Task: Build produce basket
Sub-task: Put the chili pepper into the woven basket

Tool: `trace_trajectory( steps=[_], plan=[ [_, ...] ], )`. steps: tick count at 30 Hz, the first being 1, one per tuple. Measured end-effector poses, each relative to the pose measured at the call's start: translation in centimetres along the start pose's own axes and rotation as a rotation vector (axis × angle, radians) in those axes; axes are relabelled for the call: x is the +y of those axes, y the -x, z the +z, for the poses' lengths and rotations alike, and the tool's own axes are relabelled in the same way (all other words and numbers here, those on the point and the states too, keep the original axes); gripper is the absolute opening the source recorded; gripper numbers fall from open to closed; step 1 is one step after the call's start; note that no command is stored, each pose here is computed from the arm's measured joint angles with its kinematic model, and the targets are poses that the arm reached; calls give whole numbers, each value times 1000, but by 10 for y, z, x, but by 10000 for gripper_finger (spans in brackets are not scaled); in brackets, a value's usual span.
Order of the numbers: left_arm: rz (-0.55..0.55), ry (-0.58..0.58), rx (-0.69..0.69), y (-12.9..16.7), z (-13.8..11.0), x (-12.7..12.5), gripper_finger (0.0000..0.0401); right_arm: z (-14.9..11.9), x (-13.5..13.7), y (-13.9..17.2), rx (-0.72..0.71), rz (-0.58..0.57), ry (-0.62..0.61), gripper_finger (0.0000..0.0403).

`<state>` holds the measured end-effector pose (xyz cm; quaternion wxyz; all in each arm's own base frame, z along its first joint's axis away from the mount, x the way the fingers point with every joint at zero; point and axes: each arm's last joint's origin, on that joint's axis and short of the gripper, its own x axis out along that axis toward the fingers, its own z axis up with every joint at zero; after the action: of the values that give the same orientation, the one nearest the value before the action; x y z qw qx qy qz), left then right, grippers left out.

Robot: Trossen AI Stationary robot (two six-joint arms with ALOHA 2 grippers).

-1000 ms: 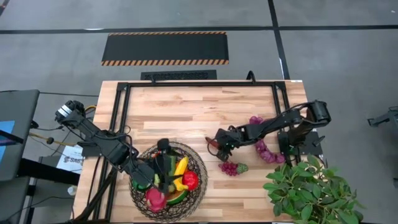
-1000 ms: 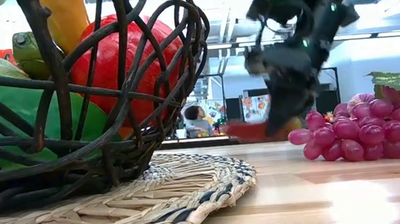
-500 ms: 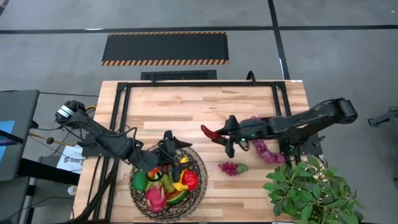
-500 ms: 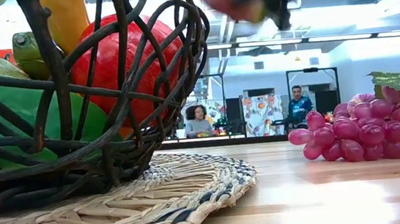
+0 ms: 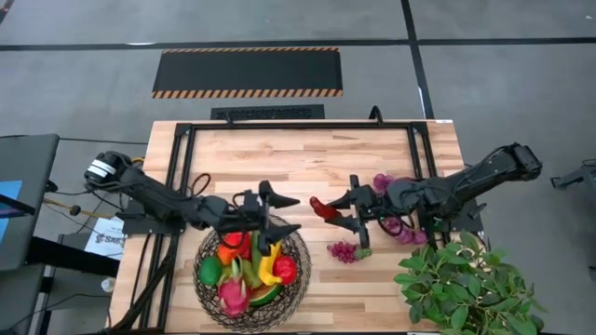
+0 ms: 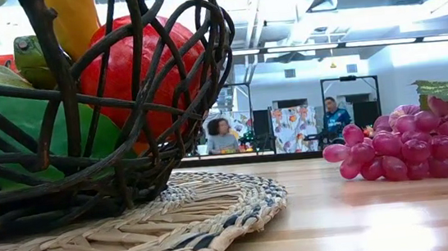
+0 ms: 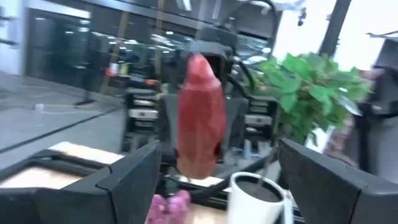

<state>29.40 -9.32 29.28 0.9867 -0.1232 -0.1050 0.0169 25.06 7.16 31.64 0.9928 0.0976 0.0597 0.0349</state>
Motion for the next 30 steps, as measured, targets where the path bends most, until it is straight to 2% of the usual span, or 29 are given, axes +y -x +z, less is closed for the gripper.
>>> trace_trajectory(
  steps=[3, 8, 19, 23, 30],
  plan=[
    [-40, -1, -7, -10, -8, 3, 308, -4, 0, -6, 3, -2, 5, 172],
    [-55, -70, -27, -26, -20, 2, 308, -8, 1, -15, -6, 7, 16, 176],
    [-86, -88, -68, -37, -18, 4, 303, -14, 2, -22, 8, 12, 18, 178],
    [-124, -82, -42, -38, -19, 7, 272, -14, 3, -21, 10, 16, 19, 183],
    [-122, -78, -23, -40, -20, 12, 184, -15, 6, -21, 11, 26, 28, 187]
  ],
)
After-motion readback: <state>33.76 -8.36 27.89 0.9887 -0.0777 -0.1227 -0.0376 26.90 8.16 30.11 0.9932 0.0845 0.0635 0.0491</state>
